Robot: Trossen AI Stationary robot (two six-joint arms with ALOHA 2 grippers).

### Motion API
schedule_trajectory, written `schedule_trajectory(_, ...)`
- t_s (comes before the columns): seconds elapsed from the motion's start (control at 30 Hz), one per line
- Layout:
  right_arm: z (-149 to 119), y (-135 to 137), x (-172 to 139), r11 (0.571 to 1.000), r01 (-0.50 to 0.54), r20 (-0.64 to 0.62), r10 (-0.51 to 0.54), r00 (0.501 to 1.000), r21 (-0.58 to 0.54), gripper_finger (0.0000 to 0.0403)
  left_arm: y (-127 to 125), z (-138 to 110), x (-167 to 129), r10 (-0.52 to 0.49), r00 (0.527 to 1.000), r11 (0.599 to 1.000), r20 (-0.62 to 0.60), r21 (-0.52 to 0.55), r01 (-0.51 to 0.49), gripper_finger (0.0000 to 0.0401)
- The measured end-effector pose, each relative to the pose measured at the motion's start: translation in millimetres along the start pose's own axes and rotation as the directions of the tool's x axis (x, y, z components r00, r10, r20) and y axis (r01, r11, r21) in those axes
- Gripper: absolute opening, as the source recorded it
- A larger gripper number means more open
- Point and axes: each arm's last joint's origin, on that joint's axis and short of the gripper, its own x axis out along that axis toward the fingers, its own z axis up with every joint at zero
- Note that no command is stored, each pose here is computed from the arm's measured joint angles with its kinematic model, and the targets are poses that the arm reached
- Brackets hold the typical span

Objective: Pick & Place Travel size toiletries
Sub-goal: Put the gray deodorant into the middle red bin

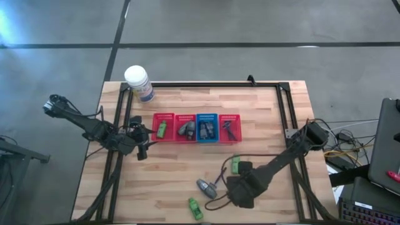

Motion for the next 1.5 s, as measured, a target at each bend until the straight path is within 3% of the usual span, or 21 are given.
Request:
schedule_trajectory(0.47, -19.4, -15.0, 38.7, 0.998, 0.058, -0.104, -0.056, 0.993, 0.011, 0.0311, -0.1, 1.0, -0.4, -0.002, 1.000, 1.000, 0.001, -0.018, 0.002, 0.0213)
schedule_trajectory(0.67, -20.7, -12.3, 47.2, 0.999, -0.042, -0.068, 0.041, 0.997, -0.010, 0.0288, -0.2, 0.6, -0.2, -0.003, 1.000, 1.000, -0.001, -0.016, 0.003, 0.0213)
schedule_trajectory(0.97, -21.9, -19.2, 52.5, 0.998, -0.066, -0.071, 0.067, 0.995, 0.016, 0.0218, -1.5, 0.1, 1.9, 0.002, 1.000, 1.000, -0.012, -0.003, -0.002, 0.0213)
schedule_trajectory(1.13, -14.1, -25.2, 52.5, 0.992, -0.085, -0.051, 0.090, 0.995, 0.091, 0.0174, -2.8, -0.1, 3.8, 0.007, 1.000, 1.000, -0.021, 0.005, -0.007, 0.0213)
schedule_trajectory(1.33, -6.2, -29.7, 46.8, 0.978, -0.114, -0.019, 0.119, 0.993, 0.177, 0.0164, -6.3, 2.5, 6.0, -0.020, 1.000, 1.000, -0.021, 0.018, 0.020, 0.0213)
schedule_trajectory(1.5, 6.6, -36.5, 26.1, 0.944, -0.163, 0.081, 0.145, 0.986, 0.286, 0.0162, -18.1, 9.6, 13.1, -0.147, 0.989, 0.977, 0.031, 0.163, 0.140, 0.0213)
